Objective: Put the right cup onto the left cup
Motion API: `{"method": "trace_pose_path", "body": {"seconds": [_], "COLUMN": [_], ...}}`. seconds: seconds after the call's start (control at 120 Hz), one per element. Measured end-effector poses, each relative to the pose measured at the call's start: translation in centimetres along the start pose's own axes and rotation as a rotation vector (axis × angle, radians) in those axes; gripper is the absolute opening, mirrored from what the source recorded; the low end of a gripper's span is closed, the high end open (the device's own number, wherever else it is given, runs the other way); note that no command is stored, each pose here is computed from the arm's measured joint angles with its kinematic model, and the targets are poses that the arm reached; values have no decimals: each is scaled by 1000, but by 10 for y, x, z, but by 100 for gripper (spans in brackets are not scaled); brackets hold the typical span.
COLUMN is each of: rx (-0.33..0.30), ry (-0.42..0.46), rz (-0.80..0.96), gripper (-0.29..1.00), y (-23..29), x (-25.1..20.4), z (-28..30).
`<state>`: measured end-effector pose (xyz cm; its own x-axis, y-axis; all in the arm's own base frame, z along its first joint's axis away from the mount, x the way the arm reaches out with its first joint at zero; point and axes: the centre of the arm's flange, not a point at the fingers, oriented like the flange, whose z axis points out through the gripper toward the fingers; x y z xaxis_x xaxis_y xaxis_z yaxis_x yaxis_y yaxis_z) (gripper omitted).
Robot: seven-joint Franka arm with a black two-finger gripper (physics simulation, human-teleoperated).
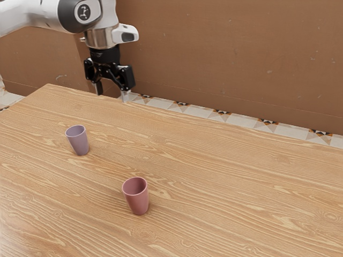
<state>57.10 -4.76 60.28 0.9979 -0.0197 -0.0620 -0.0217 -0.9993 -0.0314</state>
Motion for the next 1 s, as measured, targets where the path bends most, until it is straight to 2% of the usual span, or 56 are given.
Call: {"method": "trace_pose_path", "body": {"seconds": [0.217,0.4,0.642,1.0], "rx": [0,3,3,-11], "ry": [-3,-39,-92,-95], "rz": [6,37,67,99], "gripper": [70,70,70,70], "y": [1,16,33,51], "x": [2,12,25,31], "z": [2,27,87,171]}}
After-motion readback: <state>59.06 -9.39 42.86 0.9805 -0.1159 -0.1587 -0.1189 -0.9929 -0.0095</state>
